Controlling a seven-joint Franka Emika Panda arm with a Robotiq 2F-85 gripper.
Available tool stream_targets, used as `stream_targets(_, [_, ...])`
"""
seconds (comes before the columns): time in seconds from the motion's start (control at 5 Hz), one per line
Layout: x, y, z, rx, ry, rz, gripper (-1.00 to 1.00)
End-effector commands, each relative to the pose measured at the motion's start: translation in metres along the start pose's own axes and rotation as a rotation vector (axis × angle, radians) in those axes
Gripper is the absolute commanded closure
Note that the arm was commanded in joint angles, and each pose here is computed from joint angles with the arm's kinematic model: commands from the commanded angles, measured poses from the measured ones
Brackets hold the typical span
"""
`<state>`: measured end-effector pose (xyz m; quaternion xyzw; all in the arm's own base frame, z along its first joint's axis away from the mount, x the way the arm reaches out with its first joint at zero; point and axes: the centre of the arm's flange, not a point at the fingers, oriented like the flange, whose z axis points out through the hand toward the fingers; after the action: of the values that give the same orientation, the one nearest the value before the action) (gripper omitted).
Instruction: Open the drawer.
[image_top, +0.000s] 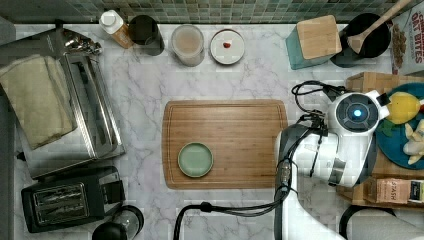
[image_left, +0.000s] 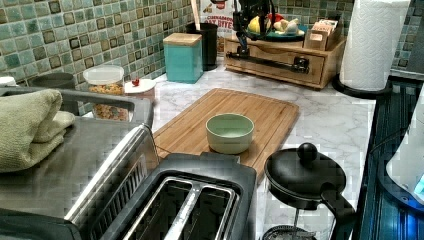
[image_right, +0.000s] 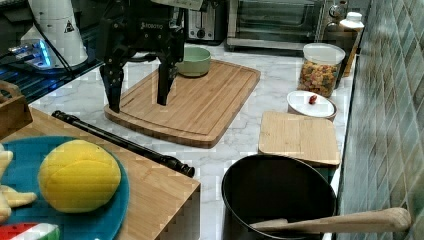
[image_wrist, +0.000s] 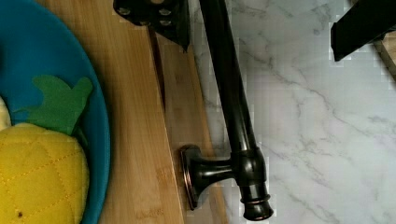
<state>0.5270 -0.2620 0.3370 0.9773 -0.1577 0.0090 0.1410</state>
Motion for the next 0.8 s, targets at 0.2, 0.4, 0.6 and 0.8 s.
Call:
stream_targets(0.2, [-0.005, 0.021, 0.041, -0.025, -0.003, -0.060, -1.00])
stream_targets(0.4, [-0.011, 0.028, 0.058, -0.021, -0.011, -0.054, -1.00])
stream_targets(0.6, [-0.018, 0.031, 0.079, -0.003, -0.047, -0.038, -1.00])
stream_targets(0.8, [-0.027, 0.033, 0.093, -0.045, -0.058, -0.053, -1.00])
